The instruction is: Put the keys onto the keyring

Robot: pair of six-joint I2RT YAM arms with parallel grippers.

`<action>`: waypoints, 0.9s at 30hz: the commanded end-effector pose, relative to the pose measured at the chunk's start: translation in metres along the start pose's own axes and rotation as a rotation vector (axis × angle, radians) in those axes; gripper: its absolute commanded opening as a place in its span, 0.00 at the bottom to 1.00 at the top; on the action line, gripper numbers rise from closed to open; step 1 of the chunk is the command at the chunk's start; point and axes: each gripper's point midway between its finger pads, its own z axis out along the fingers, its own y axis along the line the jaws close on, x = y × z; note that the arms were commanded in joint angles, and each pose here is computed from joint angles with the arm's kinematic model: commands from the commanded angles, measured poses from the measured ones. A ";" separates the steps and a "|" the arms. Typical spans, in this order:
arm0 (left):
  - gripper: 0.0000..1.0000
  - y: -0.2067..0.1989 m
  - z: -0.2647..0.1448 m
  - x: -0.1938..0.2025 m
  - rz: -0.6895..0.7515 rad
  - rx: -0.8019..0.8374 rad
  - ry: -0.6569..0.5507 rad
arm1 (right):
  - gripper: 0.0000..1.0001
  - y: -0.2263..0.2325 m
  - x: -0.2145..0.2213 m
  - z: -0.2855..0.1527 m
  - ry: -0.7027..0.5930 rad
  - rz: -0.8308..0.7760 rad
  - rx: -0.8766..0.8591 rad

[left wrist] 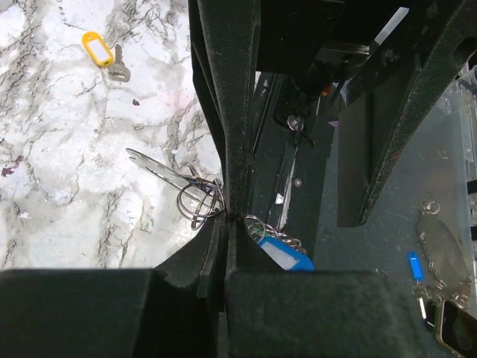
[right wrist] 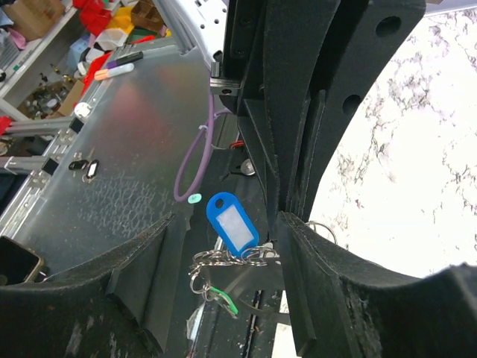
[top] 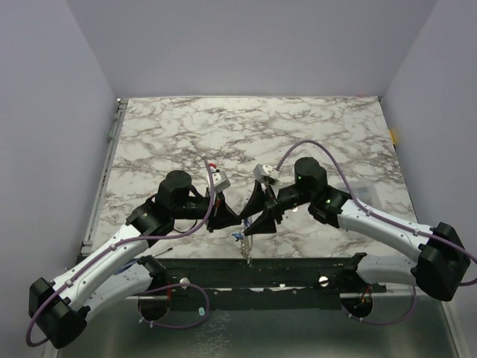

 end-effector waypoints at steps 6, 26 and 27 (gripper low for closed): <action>0.00 -0.013 0.002 -0.016 0.084 0.059 -0.058 | 0.63 -0.022 -0.004 0.000 0.047 0.022 0.132; 0.00 -0.013 0.005 -0.016 0.093 0.067 -0.077 | 0.64 -0.057 0.005 -0.004 0.217 0.150 0.297; 0.00 -0.014 0.005 -0.016 0.095 0.069 -0.079 | 0.64 -0.056 0.007 -0.004 0.230 0.159 0.287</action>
